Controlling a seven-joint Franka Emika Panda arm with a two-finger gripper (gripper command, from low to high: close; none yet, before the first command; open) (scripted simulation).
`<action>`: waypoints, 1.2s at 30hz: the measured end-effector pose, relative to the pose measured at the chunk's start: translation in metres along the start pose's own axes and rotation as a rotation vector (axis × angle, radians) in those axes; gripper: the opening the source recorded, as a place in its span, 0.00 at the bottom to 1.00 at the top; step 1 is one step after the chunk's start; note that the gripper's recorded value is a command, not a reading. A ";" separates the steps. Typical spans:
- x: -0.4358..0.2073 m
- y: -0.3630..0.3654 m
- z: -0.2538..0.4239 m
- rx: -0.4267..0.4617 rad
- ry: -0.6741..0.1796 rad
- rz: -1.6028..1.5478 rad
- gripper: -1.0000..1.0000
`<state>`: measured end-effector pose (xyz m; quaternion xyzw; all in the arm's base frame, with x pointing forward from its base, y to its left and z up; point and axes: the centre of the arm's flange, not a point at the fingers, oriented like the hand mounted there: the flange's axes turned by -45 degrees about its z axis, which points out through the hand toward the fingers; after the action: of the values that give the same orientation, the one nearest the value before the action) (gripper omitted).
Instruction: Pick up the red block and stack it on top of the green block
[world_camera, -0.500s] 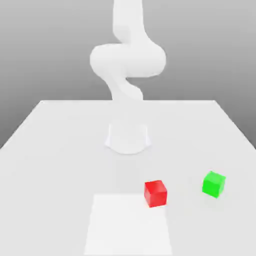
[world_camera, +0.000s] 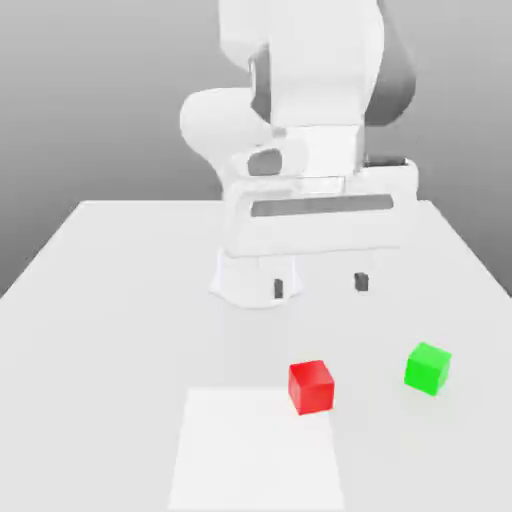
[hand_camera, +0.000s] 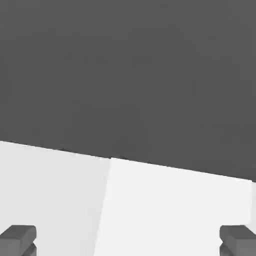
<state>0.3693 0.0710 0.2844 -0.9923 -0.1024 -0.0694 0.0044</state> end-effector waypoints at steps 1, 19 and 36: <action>-0.015 -0.005 0.024 0.003 -0.044 -0.014 0.50; -0.055 -0.016 0.112 0.008 -0.139 -0.045 0.00; -0.037 -0.091 0.044 -0.007 -0.118 0.366 0.00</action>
<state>0.3210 0.1536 0.2356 -0.9967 0.0798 -0.0097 0.0074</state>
